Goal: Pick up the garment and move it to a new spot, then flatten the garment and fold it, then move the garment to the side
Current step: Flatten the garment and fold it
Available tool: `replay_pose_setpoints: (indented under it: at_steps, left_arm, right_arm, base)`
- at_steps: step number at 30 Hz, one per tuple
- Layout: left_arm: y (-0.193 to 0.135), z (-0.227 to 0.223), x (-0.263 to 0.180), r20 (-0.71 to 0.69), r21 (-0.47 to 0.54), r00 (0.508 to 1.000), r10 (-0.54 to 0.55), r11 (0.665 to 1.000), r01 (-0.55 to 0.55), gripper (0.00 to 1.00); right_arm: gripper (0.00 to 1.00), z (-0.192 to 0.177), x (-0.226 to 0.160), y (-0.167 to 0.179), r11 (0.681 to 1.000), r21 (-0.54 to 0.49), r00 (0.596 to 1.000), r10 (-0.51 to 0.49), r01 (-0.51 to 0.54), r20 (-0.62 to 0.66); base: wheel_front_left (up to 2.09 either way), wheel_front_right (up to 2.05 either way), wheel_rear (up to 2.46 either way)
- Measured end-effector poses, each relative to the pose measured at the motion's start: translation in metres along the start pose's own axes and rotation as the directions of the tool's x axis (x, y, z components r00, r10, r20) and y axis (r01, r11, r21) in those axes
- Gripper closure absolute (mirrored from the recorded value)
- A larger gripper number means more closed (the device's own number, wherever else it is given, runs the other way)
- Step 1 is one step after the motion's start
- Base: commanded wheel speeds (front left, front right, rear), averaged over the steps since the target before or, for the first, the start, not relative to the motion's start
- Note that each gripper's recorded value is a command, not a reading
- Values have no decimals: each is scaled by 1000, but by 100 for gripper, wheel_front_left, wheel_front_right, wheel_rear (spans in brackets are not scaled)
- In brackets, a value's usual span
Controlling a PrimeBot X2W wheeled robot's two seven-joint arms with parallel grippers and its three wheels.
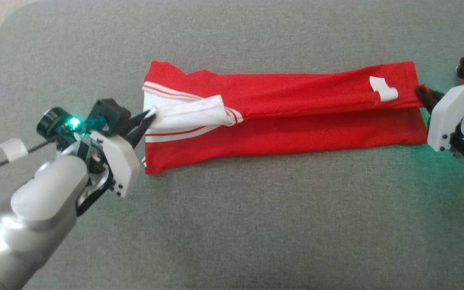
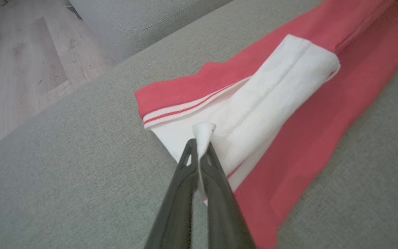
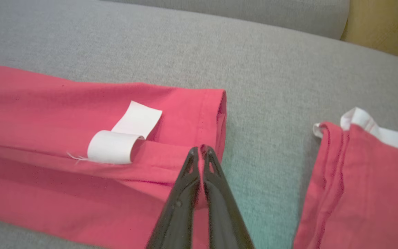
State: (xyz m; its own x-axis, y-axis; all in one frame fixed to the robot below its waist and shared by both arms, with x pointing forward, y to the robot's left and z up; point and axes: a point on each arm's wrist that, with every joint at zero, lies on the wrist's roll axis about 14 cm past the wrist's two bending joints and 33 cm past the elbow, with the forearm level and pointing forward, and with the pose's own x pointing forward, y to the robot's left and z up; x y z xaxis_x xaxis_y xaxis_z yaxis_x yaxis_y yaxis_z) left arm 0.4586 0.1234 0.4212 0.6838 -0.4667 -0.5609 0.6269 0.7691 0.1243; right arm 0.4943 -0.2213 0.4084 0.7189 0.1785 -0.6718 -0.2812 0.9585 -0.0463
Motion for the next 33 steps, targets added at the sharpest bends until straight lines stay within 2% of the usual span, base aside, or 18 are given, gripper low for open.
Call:
replay_pose_setpoints:
  at_steps: [8, 15, 16, 17, 18, 19, 23, 26, 28, 30, 33]
  left_arm:
    - [-23, -10, -1, -37, 22, 999, -35, 999, 36, 100]
    - [-29, -23, 3, -91, 27, 994, -59, 998, 61, 100]
    - [-30, -24, 3, -93, 26, 994, -61, 998, 64, 100]
    - [-30, -24, 3, -94, 28, 994, -60, 998, 63, 69]
    - [-29, -23, 4, -87, 35, 995, -48, 998, 51, 9]
    - [-28, -22, 4, -82, 39, 996, -44, 998, 48, 0]
    - [-22, -10, 2, -28, 33, 1000, -4, 999, 5, 0]
    - [-6, 16, -2, 83, -9, 994, 77, 997, -77, 0]
    - [8, 40, -8, 182, -69, 971, 156, 987, -145, 0]
    - [23, 69, -18, 299, -150, 924, 239, 968, -202, 0]
    - [35, 111, -37, 472, -228, 817, 330, 941, -249, 0]
  right_arm:
    - [100, -26, -18, -3, 1000, -3, 992, 18, -18, -124]
    - [100, -39, -19, -6, 1000, -15, 984, 19, -22, -178]
    - [35, -40, -19, -7, 1000, -19, 984, 13, -17, -178]
    - [0, -42, -19, -9, 1000, -2, 983, 9, -9, -185]
    - [0, -43, -18, -10, 1000, 19, 982, 10, -7, -189]
    - [0, -43, -18, -10, 999, 45, 982, 12, -3, -188]
    - [0, -27, -20, -10, 997, 81, 992, 13, -3, -125]
    - [0, 1, -26, -13, 991, 134, 1000, 3, -3, -5]
    - [0, 30, -32, -14, 984, 177, 993, -5, -16, 118]
    - [0, 67, -42, -13, 978, 203, 961, -18, -40, 275]
    - [0, 117, -63, -6, 965, 243, 863, -41, -95, 504]
  base:
    - [0, 0, 0]
    - [0, 0, 0]
    - [0, 0, 0]
    - [0, 0, 0]
    - [0, 0, 0]
    - [0, 0, 0]
    - [0, 0, 0]
    - [0, 0, 0]
    - [0, 0, 0]
    - [0, 0, 0]
    - [0, 0, 0]
